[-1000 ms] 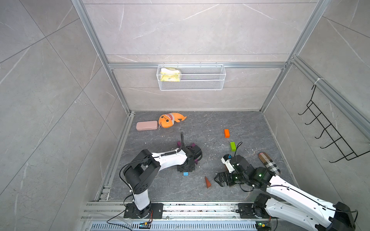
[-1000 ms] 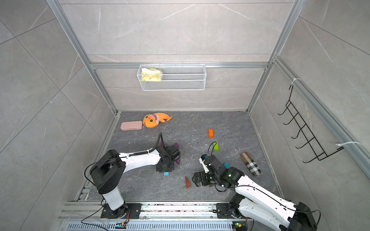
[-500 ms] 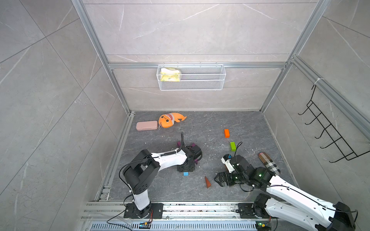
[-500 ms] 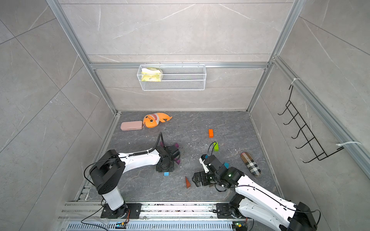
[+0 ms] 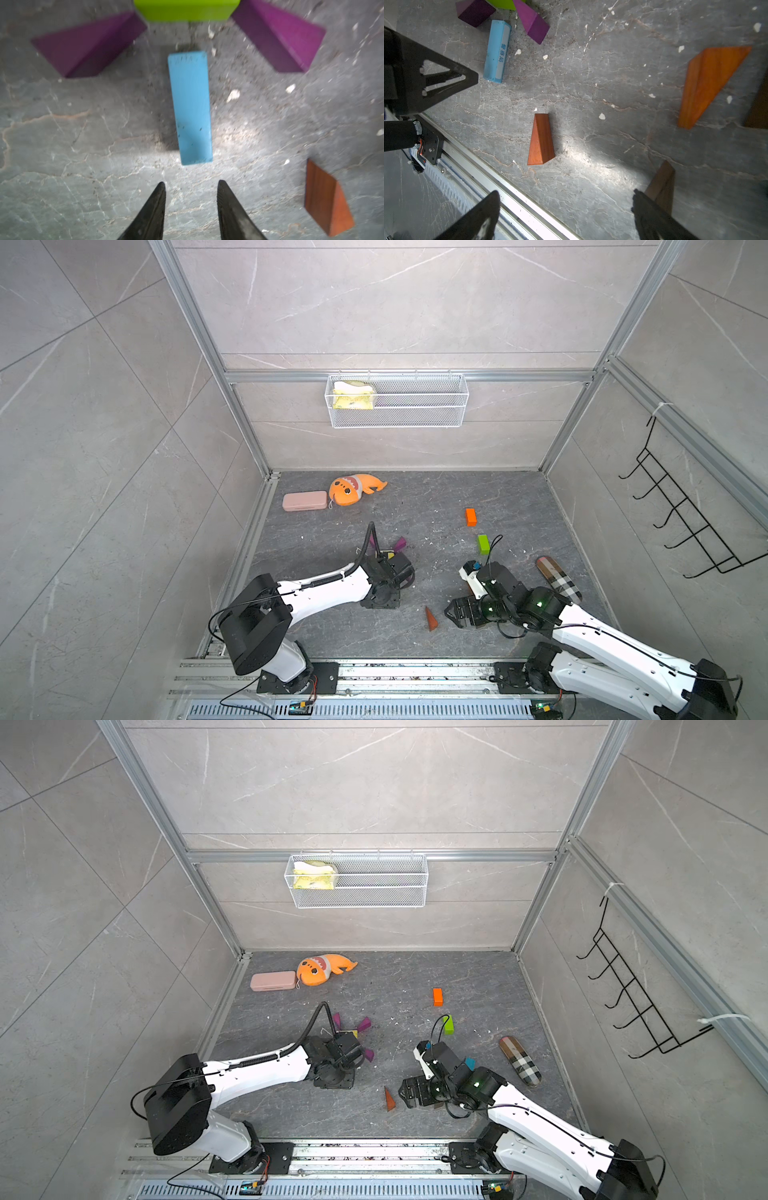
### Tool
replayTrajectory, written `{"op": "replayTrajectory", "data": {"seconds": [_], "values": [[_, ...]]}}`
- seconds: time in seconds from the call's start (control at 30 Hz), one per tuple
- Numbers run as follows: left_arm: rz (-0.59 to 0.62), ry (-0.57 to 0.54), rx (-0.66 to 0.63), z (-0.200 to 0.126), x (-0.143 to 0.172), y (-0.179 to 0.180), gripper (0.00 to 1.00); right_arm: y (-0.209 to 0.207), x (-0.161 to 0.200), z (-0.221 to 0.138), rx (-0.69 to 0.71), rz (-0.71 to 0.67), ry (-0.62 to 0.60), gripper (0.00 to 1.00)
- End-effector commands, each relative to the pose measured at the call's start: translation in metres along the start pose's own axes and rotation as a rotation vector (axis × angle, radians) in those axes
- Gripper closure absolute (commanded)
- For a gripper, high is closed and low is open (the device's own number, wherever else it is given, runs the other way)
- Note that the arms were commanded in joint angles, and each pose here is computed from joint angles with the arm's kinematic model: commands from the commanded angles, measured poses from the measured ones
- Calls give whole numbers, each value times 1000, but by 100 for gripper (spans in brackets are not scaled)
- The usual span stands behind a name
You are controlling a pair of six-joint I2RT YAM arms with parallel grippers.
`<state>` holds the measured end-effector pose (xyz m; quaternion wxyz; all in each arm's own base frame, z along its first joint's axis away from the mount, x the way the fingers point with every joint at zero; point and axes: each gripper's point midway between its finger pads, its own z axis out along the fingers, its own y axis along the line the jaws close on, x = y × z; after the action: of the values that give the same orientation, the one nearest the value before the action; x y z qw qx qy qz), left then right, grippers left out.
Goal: Assemble a small pinwheel with building blocks
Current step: Assemble the building block at the center of the board.
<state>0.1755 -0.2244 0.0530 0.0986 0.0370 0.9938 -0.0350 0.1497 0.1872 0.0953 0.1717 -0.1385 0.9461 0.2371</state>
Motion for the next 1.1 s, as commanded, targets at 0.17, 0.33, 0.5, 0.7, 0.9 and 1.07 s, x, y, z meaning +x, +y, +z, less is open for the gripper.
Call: {"op": "replayTrajectory", "data": {"seconds": [0.17, 0.33, 0.5, 0.7, 0.9, 1.07], "values": [[29, 17, -5, 5, 16, 2, 59, -3, 1, 2, 13, 4, 12, 0], [17, 23, -19, 15, 18, 3, 59, -3, 2, 2, 13, 6, 9, 0], [9, 31, -39, 21, 19, 5, 59, -3, 2, 2, 12, 5, 11, 0], [-3, 27, -48, 21, 19, 8, 59, -4, 1, 3, 15, 6, 17, 0], [-2, 23, -56, 22, 18, 9, 59, -4, 2, 3, 15, 7, 13, 0], [-12, 18, -63, 23, 19, 12, 58, -4, 1, 3, 15, 8, 12, 0]]}}
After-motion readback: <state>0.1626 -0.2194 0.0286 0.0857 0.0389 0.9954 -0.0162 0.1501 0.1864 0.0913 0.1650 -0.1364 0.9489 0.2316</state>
